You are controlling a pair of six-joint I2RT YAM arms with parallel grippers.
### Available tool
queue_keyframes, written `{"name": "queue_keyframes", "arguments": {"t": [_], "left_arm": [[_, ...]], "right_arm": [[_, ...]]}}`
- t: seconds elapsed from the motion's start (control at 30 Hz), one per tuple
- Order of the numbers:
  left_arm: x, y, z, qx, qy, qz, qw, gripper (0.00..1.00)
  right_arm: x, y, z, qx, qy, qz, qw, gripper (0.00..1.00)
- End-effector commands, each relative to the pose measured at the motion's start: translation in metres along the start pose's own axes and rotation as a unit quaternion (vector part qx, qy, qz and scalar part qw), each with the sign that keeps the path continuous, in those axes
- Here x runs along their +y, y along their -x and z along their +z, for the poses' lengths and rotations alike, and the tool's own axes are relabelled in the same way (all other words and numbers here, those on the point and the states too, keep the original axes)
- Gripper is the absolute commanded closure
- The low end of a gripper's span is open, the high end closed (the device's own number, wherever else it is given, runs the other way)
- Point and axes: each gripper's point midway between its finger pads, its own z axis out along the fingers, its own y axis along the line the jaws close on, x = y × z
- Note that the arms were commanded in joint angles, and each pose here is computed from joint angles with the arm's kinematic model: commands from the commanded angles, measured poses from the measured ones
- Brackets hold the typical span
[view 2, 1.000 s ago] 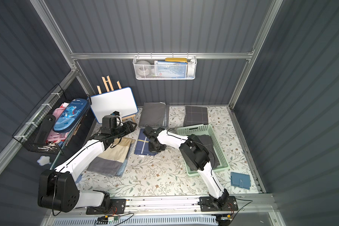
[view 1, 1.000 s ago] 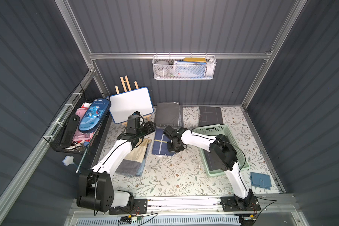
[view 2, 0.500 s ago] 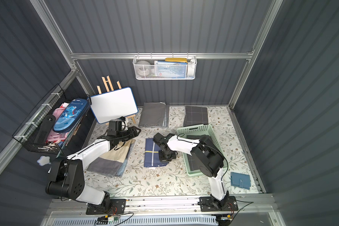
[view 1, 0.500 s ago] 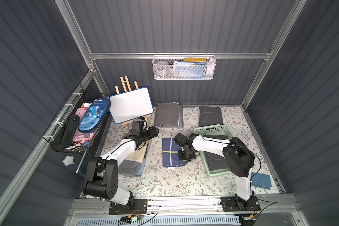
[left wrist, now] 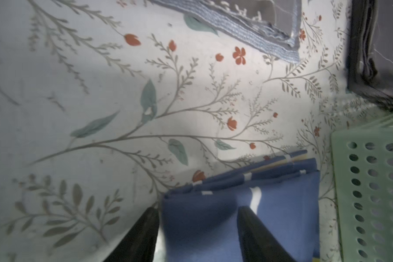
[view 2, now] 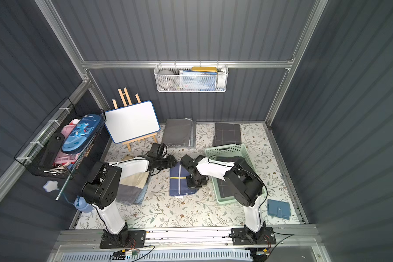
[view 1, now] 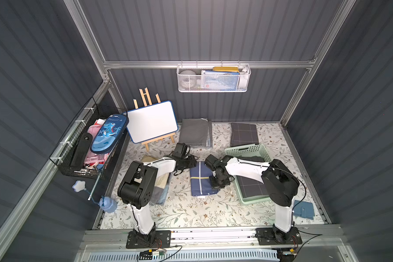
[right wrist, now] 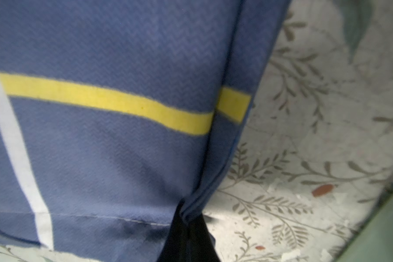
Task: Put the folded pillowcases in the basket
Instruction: Move the pillowcase to the center of the board, then pick up the pillowcase from the center of the board.
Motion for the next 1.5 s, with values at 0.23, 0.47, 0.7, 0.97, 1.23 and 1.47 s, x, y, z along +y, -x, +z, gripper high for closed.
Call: {"name": "queue_keyframes", "arguments": {"t": [0.23, 0.47, 0.7, 0.97, 1.23, 1.47], "left_arm": [[-0.013, 0.006, -0.034, -0.018, -0.022, -0.016, 0.999, 0.35], [0.011, -0.028, -0.007, 0.012, 0.000, -0.048, 0.999, 0.40], [-0.001, -0.032, -0.003, 0.011, -0.048, -0.040, 0.998, 0.40], [0.001, -0.033, 0.017, 0.024, -0.050, -0.033, 0.998, 0.85], [0.000, -0.021, -0.004, -0.012, -0.040, -0.043, 0.998, 1.00], [-0.074, 0.025, -0.072, -0.082, -0.083, -0.003, 0.993, 1.00]], "right_arm": [[-0.017, -0.026, 0.012, 0.034, -0.014, 0.002, 0.999, 1.00], [-0.013, -0.024, 0.014, 0.036, -0.006, 0.007, 0.999, 1.00], [-0.006, -0.018, 0.011, 0.029, 0.005, 0.009, 1.000, 1.00], [-0.008, -0.021, 0.008, 0.025, 0.005, 0.012, 1.000, 1.00], [-0.015, -0.012, -0.008, -0.027, -0.007, 0.035, 0.999, 1.00], [-0.022, 0.006, -0.088, -0.120, -0.020, 0.029, 0.992, 1.00]]}}
